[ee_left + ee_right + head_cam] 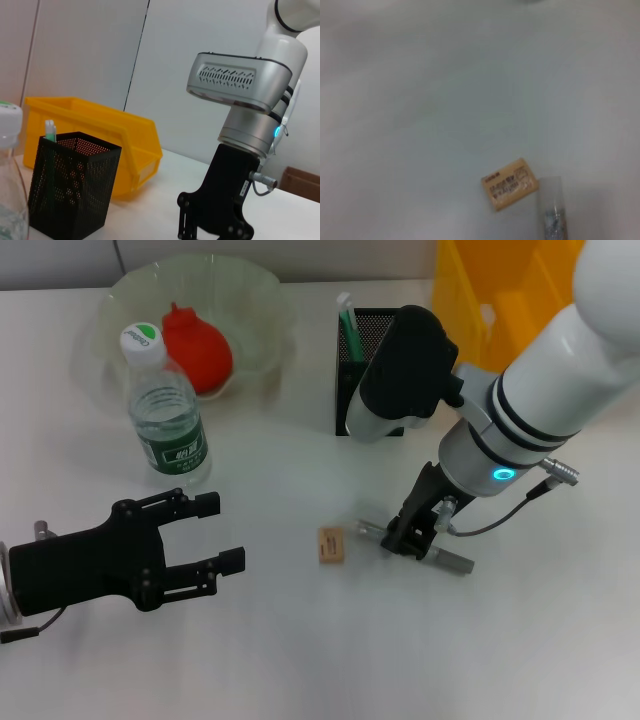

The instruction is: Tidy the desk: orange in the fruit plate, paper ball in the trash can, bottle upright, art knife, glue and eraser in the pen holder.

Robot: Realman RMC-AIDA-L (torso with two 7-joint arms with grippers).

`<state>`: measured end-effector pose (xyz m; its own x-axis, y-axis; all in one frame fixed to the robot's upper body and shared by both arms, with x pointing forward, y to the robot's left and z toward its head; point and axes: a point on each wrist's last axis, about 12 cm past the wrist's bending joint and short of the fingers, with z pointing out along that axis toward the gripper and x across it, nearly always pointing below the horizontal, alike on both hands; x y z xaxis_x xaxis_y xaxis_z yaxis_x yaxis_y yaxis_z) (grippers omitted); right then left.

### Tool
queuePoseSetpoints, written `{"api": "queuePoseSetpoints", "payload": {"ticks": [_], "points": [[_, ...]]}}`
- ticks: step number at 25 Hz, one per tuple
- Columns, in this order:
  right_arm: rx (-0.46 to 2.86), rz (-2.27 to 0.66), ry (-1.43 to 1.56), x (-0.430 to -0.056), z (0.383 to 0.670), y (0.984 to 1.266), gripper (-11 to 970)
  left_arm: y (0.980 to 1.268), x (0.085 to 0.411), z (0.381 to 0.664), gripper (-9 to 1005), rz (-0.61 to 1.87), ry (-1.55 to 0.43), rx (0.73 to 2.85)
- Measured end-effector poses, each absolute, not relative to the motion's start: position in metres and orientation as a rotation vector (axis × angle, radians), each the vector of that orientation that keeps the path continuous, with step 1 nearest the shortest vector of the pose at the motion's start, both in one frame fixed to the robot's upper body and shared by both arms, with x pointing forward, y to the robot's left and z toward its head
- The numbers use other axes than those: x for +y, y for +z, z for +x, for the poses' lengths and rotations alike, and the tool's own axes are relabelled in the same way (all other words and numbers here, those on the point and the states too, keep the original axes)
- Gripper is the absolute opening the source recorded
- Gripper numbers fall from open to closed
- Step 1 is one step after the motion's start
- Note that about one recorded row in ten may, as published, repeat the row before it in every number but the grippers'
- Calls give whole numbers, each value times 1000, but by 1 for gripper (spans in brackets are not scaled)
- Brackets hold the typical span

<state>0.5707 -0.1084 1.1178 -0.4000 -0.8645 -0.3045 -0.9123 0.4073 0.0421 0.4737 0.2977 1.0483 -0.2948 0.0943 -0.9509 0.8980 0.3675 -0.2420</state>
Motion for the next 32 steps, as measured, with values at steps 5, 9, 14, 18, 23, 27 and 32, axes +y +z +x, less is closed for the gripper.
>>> {"api": "queuePoseSetpoints", "payload": {"ticks": [5,9,14,18,23,27,32], "points": [[2364,-1413,414,-126,576,1144,137,1048,299,472,785,887,-1050,1672],[2183,-1106,753,-163,587,1175,134,1047,301,470,785,882,-1044,1674],[1739,-654,1097,-220,599,1172,132,1047,300,469,785,873,-1042,1665],[1489,-411,1056,-232,601,1132,131,1047,299,469,785,871,-1046,1661],[1453,-347,902,-216,605,1103,130,1047,299,470,785,872,-1045,1661],[1537,-372,874,-202,612,1095,129,1048,298,473,785,881,-1042,1657],[1582,-378,888,-203,611,1091,199,1048,299,473,785,880,-1038,1660]]}}
